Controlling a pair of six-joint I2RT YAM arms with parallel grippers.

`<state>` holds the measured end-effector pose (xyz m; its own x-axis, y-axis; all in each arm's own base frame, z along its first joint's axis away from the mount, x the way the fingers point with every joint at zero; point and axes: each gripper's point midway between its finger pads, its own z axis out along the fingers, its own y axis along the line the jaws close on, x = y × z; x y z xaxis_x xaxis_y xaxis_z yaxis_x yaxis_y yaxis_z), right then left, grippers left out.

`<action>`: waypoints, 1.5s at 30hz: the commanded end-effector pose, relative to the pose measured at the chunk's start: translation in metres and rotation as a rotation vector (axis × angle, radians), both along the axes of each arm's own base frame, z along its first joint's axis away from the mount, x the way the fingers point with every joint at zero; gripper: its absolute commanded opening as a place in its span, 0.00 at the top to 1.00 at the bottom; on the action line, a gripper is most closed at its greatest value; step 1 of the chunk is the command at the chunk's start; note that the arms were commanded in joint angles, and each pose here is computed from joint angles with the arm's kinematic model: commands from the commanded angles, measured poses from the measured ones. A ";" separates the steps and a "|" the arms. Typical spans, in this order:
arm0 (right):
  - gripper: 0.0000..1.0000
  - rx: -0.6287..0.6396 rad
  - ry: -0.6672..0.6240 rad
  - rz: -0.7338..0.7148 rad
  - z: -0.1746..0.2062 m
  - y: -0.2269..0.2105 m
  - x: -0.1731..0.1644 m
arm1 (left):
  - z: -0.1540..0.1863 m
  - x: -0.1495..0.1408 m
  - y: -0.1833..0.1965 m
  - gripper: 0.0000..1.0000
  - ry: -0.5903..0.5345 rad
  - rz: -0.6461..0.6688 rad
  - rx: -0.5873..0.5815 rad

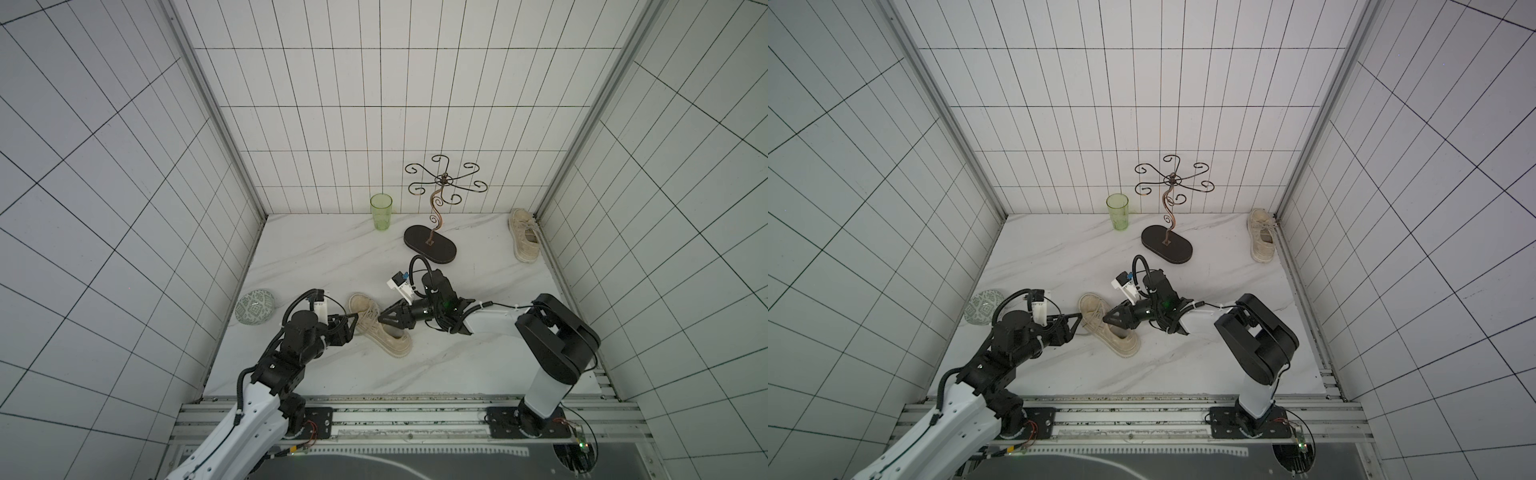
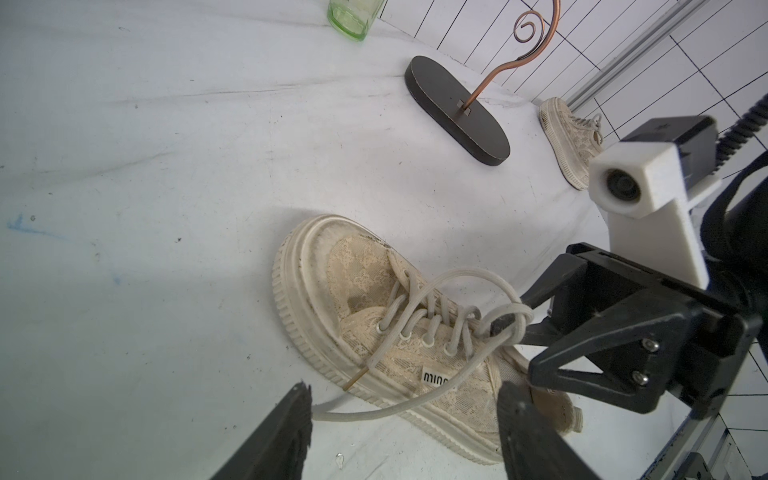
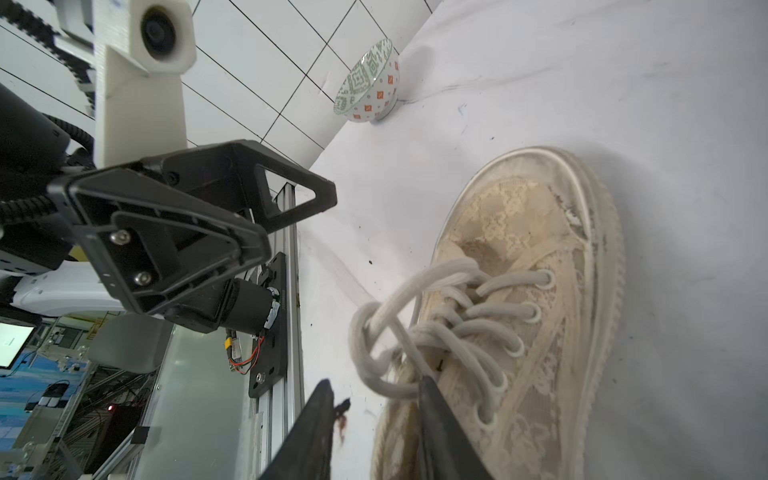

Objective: Remove the insole from the shoe
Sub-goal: Untie the shoelace on the shoe.

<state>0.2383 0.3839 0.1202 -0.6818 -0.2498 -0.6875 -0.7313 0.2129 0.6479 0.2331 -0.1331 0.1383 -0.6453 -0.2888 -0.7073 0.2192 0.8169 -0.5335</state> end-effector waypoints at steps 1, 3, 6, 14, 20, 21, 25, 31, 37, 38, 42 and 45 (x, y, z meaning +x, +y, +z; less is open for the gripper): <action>0.66 0.045 -0.028 0.058 0.013 0.012 -0.004 | 0.012 0.003 -0.001 0.30 -0.030 -0.004 -0.014; 0.66 0.056 -0.035 0.079 0.016 0.017 -0.006 | 0.013 0.003 -0.001 0.30 -0.031 -0.003 -0.015; 0.66 0.080 -0.043 0.105 0.020 0.021 -0.009 | 0.013 0.003 -0.001 0.30 -0.031 -0.001 -0.015; 0.68 0.068 -0.096 0.053 0.031 0.021 0.001 | 0.013 0.003 0.001 0.30 -0.032 0.005 -0.011; 0.66 0.039 -0.127 0.042 0.033 0.020 0.006 | 0.012 0.003 0.001 0.30 -0.030 0.005 -0.008; 0.66 0.042 -0.121 0.051 0.032 0.022 0.005 | 0.012 0.003 0.000 0.30 -0.029 0.005 -0.009; 0.66 0.069 -0.116 0.050 0.035 0.025 0.007 | 0.013 0.003 0.001 0.30 -0.031 0.008 -0.009; 0.68 0.129 -0.115 0.096 0.043 0.030 0.001 | 0.013 0.003 0.001 0.30 -0.031 0.011 -0.010; 0.74 0.205 -0.068 0.150 0.045 0.039 -0.003 | 0.014 0.003 0.001 0.30 -0.033 0.010 -0.011; 0.75 0.225 -0.064 0.156 0.048 0.039 -0.004 | 0.014 0.003 0.002 0.30 -0.034 0.012 -0.010; 0.77 0.256 -0.066 0.164 0.054 0.039 -0.006 | 0.015 0.002 0.003 0.30 -0.037 0.017 -0.009; 0.77 0.292 -0.074 0.184 0.063 0.043 -0.006 | 0.015 0.003 0.003 0.30 -0.038 0.018 -0.011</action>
<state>0.2304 0.4097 0.1392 -0.6567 -0.2111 -0.7240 -0.7424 0.0119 0.6699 0.2326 -0.1326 0.1421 -0.6350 -0.2935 -0.7146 0.2255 0.8143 -0.5348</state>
